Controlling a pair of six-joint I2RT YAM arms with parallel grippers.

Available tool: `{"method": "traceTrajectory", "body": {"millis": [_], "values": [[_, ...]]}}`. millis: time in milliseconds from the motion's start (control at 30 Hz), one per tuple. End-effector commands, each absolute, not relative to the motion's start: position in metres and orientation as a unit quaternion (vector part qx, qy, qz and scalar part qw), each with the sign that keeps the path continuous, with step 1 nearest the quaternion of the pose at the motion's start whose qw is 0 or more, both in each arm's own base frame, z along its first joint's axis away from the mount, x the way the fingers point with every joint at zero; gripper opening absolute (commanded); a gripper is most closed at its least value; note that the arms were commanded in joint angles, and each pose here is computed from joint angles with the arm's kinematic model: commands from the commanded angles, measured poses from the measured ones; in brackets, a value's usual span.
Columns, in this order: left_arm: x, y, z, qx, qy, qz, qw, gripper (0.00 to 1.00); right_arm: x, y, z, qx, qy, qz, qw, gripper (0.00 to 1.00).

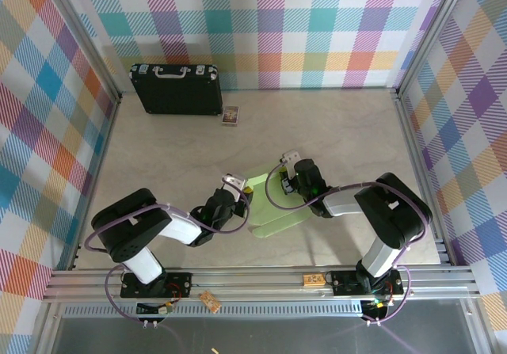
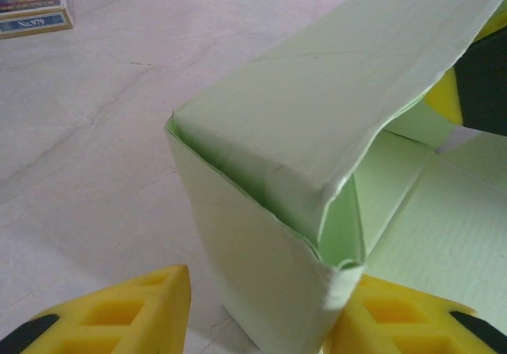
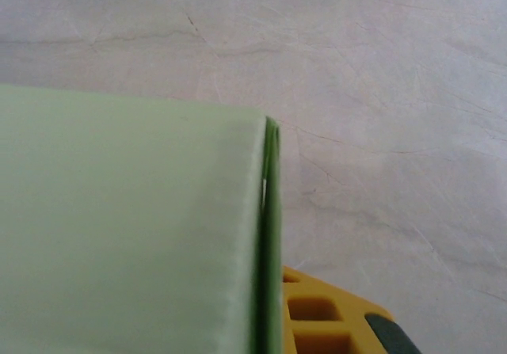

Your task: Fold the paper box

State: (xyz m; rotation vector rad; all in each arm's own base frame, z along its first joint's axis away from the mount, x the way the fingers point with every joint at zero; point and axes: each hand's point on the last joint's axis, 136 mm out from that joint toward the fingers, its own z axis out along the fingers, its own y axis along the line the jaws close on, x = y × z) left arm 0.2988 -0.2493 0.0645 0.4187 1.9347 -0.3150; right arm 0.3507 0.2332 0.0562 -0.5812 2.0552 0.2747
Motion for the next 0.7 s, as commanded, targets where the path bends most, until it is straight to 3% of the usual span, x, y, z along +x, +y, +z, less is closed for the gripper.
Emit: {"method": "traceTrajectory", "body": {"millis": [0,667], "values": [[0.309,-0.242,0.077,0.13,0.8,-0.122,0.573,0.44,0.34,0.234,0.049,-0.245,0.852,0.11,0.449,0.01],[0.315,-0.225,0.076,0.072,0.788,-0.079,0.606,0.21,0.33,0.242,0.052,-0.234,0.856,0.123,0.444,0.01]]}}
